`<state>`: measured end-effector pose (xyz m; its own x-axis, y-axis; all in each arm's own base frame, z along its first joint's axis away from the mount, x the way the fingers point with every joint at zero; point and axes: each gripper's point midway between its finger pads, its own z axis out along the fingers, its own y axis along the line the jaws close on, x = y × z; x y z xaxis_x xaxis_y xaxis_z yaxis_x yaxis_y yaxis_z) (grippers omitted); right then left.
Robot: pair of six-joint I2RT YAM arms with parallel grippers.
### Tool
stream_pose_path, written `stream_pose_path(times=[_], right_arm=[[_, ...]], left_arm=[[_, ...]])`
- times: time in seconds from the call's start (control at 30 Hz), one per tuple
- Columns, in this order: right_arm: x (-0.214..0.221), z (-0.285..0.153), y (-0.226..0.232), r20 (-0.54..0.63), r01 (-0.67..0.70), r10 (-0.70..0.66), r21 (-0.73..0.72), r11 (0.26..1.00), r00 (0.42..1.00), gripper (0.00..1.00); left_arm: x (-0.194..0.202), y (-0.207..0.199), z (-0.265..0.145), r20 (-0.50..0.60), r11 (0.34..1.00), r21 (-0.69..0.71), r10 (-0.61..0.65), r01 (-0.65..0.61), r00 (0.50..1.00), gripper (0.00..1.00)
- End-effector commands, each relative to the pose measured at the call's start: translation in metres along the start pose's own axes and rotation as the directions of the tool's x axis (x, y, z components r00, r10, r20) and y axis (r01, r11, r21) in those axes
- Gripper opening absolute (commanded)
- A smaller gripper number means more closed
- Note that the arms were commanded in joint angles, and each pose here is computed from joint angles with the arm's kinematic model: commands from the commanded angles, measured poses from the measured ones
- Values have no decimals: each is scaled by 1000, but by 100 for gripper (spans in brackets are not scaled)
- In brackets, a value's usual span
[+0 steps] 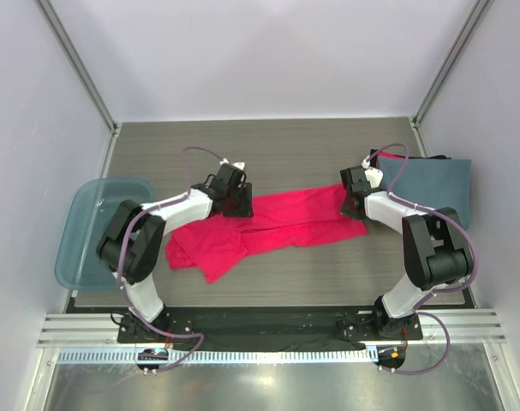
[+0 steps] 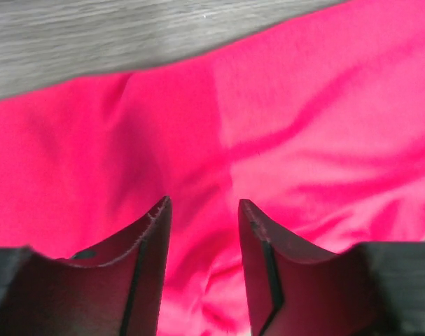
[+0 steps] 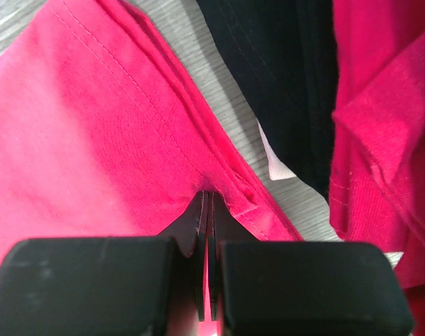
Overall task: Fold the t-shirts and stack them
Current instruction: Fold the tshirt
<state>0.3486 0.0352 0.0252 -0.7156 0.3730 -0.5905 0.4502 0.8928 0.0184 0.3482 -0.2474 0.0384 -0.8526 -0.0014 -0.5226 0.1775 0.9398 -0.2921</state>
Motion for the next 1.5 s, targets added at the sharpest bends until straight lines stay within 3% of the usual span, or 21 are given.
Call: stream_pose_path(times=[0.0,0.2,0.3,0.4,0.6,0.67,0.73,0.9,0.97,1.03,1.17,1.2,1.47], right_arm=[[-8,-2,-4,42,-36,35,18,999,998,1],[1,6,-5,27,-32,32,24,999,999,1],[5,10,-3,17,-31,31,16,999,999,1],[7,12,0,5,-30,30,12,999,1000,2],[11,10,3,19,4,-4,28,1000,1000,16],[12,10,3,17,8,-9,31,999,1000,31],[10,6,1,32,3,-4,36,999,999,38],[-1,-9,-6,89,-40,37,36,999,995,40],[-12,-21,-8,139,-67,63,25,997,988,58],[-16,-26,-9,153,-77,74,17,997,986,67],[-23,-31,-6,150,-108,103,20,994,983,73],[-25,-34,-4,141,-118,113,24,993,983,89],[-17,-26,5,78,-185,182,38,982,980,93]], left_arm=[[-42,-17,-48,188,999,40,-3,-4,982,50],[-23,12,-89,222,987,-60,-130,147,966,61],[-10,54,-113,292,936,-233,-193,265,937,82],[9,84,-128,320,866,-333,-270,374,908,87],[50,122,-130,309,740,-400,-446,541,840,82],[55,128,-126,299,722,-410,-471,558,830,82],[57,131,-127,298,703,-425,-487,571,821,82],[55,130,-131,290,685,-441,-503,580,814,82],[53,130,-134,292,681,-442,-506,584,811,82],[51,129,-135,292,681,-439,-508,586,810,82],[51,121,-135,280,692,-395,-536,605,796,87],[53,121,-135,286,689,-381,-546,616,788,87],[72,125,-129,306,591,-388,-641,707,704,88]])
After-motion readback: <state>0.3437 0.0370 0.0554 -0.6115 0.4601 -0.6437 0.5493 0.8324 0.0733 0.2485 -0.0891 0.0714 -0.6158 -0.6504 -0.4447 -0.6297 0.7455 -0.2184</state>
